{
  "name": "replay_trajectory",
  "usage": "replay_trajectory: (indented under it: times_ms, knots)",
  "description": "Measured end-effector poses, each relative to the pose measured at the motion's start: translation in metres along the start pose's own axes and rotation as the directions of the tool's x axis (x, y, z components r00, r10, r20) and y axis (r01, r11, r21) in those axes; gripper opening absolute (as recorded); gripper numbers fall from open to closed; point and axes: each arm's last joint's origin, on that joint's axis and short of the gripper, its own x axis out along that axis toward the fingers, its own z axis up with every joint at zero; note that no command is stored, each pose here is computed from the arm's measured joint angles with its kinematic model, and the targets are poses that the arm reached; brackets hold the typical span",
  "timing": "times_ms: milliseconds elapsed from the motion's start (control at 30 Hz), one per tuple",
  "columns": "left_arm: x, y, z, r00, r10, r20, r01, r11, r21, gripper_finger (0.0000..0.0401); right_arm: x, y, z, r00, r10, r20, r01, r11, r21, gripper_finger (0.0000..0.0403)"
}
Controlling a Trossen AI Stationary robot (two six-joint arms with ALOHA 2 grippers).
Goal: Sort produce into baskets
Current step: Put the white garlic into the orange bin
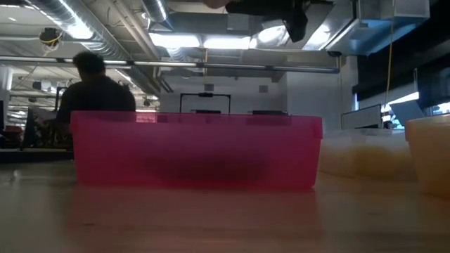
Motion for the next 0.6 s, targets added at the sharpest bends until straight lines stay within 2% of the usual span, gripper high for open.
replay_trajectory:
  times_ms: [233, 433, 600]
  knots:
    - [0.0023, 0.0019, -0.0001, 1.000, -0.009, -0.006, 0.009, 1.000, -0.006, 0.0109, 0.0026, 0.0016, -0.0012, 1.000, 0.015, 0.013, -0.014, 0.998, -0.057, 0.0012]
    - [0.0024, 0.0019, -0.0003, 1.000, -0.015, -0.008, 0.014, 0.999, -0.037, 0.0112, 0.0026, 0.0016, -0.0014, 1.000, 0.015, 0.012, -0.014, 0.998, -0.059, 0.0019]
    - [0.0030, 0.0038, 0.0001, 1.000, -0.016, -0.012, 0.016, 0.999, -0.041, 0.0151, 0.0025, 0.0015, -0.0016, 1.000, 0.013, 0.010, -0.012, 0.996, -0.086, 0.0005]
